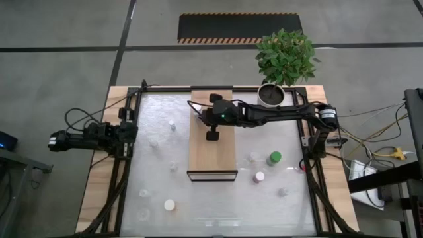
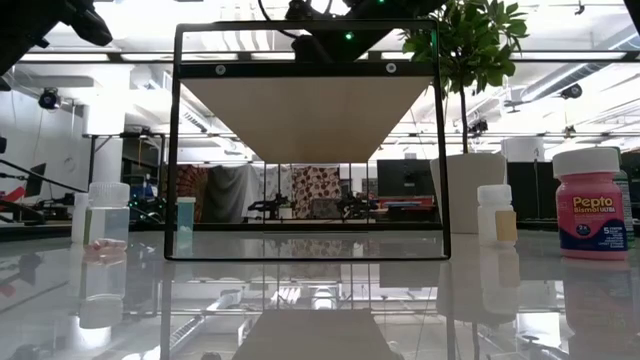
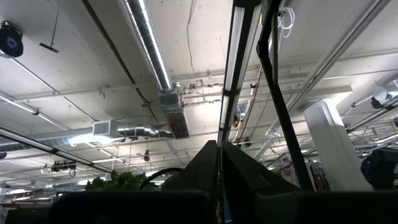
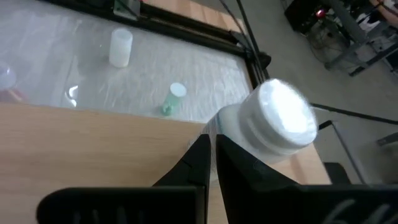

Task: Pick and place medicine bottles onto shelf by color
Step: Put the blue pill bottle on the shelf

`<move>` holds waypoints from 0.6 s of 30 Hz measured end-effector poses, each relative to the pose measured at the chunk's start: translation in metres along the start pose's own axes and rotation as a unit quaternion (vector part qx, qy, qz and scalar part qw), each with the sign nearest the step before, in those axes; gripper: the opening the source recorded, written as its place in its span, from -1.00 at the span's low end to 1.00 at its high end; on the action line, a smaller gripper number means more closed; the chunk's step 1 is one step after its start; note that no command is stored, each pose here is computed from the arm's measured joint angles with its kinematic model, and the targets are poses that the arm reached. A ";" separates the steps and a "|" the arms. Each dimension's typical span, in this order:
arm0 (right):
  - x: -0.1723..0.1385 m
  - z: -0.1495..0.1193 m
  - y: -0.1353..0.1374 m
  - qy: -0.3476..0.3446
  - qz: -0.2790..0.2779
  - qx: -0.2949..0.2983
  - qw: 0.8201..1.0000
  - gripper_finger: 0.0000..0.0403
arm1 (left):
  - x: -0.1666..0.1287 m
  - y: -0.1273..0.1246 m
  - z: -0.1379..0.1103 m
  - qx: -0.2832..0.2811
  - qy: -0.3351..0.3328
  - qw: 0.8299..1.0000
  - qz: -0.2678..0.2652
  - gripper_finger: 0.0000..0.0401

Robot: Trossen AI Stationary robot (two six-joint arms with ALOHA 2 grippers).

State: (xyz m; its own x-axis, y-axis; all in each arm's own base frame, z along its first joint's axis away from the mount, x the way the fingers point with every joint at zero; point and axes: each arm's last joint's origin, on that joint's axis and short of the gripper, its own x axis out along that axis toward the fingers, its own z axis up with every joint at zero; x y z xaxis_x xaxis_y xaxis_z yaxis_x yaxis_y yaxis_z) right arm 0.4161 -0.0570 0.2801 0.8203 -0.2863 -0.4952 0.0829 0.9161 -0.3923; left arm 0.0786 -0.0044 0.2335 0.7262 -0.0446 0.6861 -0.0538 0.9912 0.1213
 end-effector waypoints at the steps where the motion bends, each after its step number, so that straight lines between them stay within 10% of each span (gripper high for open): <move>1: -0.001 0.000 -0.002 -0.001 -0.001 0.004 1.000 -0.91 | 0.000 0.000 0.000 0.000 -0.001 1.000 0.000 -0.98; 18: 0.013 -0.003 -0.002 -0.022 0.013 -0.001 1.000 -0.91 | 0.000 0.000 0.000 0.000 0.000 1.000 0.002 -0.98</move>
State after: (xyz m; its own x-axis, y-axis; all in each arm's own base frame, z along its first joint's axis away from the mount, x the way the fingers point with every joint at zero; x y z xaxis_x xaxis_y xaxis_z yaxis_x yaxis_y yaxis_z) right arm 0.4249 -0.0635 0.2722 0.8464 -0.2505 -0.4699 0.0607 0.9221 -0.3823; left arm 0.0786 -0.0043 0.2335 0.7260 -0.0404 0.6865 -0.0569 0.9913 0.1184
